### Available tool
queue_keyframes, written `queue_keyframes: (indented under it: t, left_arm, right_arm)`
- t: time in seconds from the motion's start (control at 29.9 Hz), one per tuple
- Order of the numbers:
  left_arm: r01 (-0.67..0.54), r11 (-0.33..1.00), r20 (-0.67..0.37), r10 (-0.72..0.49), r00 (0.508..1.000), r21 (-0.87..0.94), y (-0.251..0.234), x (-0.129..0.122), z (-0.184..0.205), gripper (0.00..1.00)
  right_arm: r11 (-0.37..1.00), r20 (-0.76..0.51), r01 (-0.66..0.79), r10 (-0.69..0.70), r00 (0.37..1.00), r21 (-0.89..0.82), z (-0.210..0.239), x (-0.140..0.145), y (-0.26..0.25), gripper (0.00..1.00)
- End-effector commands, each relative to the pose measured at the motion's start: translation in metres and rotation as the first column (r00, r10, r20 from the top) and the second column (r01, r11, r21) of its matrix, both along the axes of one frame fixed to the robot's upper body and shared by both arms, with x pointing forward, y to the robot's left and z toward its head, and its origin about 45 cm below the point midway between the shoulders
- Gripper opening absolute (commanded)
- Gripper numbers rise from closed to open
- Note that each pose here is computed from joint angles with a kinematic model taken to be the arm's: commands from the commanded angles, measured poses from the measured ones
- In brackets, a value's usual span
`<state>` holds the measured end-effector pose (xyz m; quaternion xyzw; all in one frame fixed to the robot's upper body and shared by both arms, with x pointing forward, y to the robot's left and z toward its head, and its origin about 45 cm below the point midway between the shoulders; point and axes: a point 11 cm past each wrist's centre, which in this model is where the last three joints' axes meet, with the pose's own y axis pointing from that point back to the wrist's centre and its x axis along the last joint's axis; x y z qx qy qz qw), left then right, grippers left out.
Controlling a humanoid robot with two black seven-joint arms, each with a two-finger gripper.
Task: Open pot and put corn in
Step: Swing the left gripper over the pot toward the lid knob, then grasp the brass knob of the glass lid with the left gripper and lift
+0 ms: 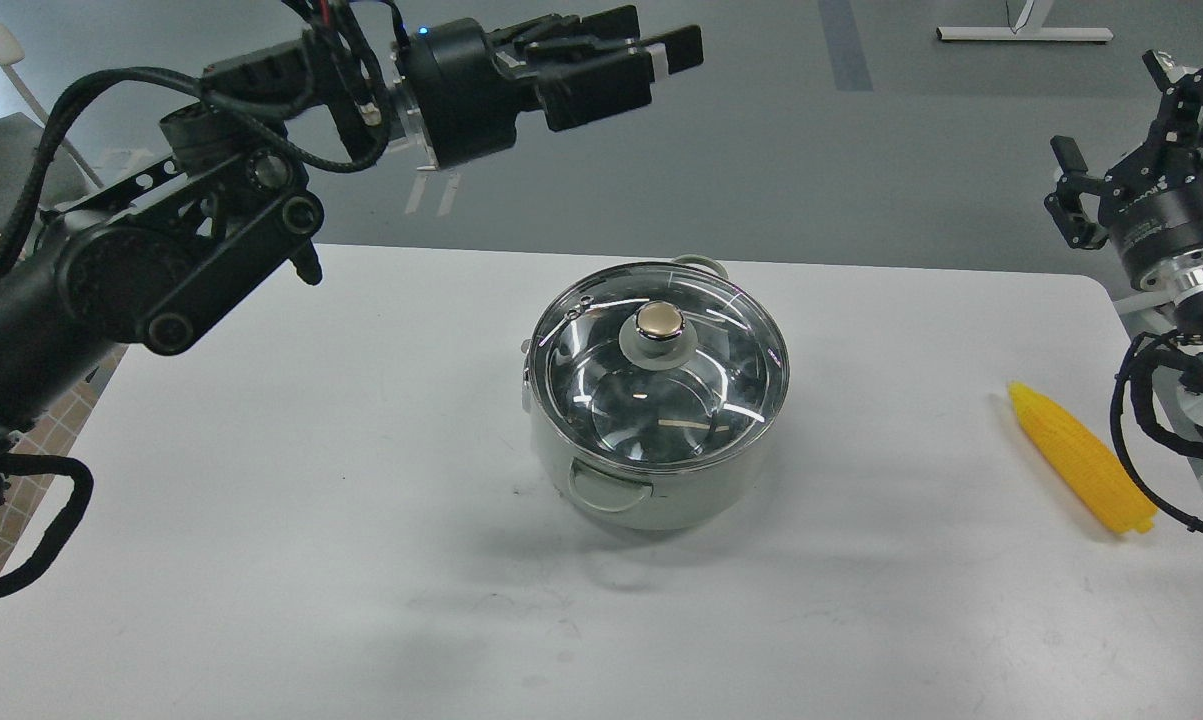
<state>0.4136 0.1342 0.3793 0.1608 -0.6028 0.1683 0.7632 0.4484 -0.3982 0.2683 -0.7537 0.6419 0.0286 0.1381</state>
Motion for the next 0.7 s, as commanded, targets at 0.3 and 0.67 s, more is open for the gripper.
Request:
queue_keyframes:
  t: [0.3,0.67]
  left_arm:
    - [0.087,0.951,0.134,-0.132,0.982,0.298,-0.03,-0.028,-0.095,0.97]
    - [0.064,0.957,0.04,-0.078,0.996,0.282,-0.022,-0.033,-0.138,0.96]
  right_arm:
    - [0.999,-0.05,0.017,-0.019,0.999,-0.049,-0.013,-0.029,-0.026,1.0]
    - [0.999,-0.05,0.016,-0.018,0.999,-0.044,-0.014,-0.028,-0.022,1.0]
